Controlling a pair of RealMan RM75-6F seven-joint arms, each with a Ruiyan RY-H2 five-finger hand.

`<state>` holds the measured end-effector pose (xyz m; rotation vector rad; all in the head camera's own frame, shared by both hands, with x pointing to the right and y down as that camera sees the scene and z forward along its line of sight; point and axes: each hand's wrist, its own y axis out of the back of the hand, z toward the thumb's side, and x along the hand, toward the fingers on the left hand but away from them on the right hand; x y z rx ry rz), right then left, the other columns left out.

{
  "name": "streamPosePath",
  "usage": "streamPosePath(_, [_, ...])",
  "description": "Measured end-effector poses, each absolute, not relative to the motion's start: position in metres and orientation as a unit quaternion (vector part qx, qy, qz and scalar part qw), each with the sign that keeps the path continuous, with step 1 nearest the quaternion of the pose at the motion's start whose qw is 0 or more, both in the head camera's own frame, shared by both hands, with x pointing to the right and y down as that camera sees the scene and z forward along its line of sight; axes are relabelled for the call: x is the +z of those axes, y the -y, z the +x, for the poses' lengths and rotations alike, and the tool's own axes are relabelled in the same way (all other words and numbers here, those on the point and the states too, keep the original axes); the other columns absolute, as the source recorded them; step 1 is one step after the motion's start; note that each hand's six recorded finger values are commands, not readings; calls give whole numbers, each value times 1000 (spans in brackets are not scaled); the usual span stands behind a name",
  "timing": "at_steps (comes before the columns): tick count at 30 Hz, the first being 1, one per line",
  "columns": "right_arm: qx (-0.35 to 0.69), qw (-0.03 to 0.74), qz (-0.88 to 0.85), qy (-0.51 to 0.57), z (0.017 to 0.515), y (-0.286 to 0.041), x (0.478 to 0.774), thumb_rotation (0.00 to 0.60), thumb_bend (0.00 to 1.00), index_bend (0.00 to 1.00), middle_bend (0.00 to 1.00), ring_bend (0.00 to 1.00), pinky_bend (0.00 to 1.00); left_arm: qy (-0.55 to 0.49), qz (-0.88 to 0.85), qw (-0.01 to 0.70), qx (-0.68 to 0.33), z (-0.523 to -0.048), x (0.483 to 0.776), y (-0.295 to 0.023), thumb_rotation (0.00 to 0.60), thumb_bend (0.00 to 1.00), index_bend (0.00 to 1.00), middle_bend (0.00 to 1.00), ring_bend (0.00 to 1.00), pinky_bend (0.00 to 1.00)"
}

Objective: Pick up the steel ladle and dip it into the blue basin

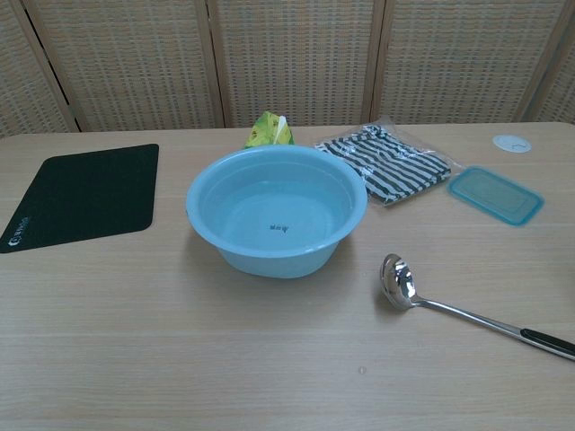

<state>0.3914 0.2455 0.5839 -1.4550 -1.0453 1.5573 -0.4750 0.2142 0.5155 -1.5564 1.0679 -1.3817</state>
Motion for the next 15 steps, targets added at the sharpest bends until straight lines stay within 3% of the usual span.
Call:
streamPosePath(7, [606, 373, -577, 402, 388, -247, 586, 600, 0, 0, 0, 0, 0, -420, -613, 390, -543, -475, 516, -214, 600, 0, 0, 0, 0, 0])
streamPosePath(9, [605, 372, -580, 399, 387, -247, 587, 600, 0, 0, 62, 79, 14, -420, -613, 390, -544, -475, 516, -214, 600, 0, 0, 0, 0, 0])
streamPosePath(10, [604, 373, -582, 397, 385, -246, 588, 600, 0, 0, 170, 203, 49, -419, -613, 390, -544, -474, 516, -214, 600, 0, 0, 0, 0, 0])
streamPosePath(11, [602, 375, -584, 394, 384, -245, 588, 600, 0, 0, 312, 367, 131, -419, -614, 390, -544, -474, 516, -214, 600, 0, 0, 0, 0, 0])
streamPosePath(12, [600, 377, -587, 391, 381, -244, 589, 600, 0, 0, 459, 513, 284, -418, -614, 390, -545, -474, 517, -214, 600, 0, 0, 0, 0, 0])
streamPosePath(13, [598, 380, -591, 385, 378, -242, 591, 600, 0, 0, 541, 590, 410, -417, -614, 390, -546, -474, 518, -214, 600, 0, 0, 0, 0, 0])
streamPosePath(15, [595, 383, -599, 374, 373, -238, 595, 600, 0, 0, 736, 746, 763, -415, -614, 389, -548, -474, 519, -214, 600, 0, 0, 0, 0, 0])
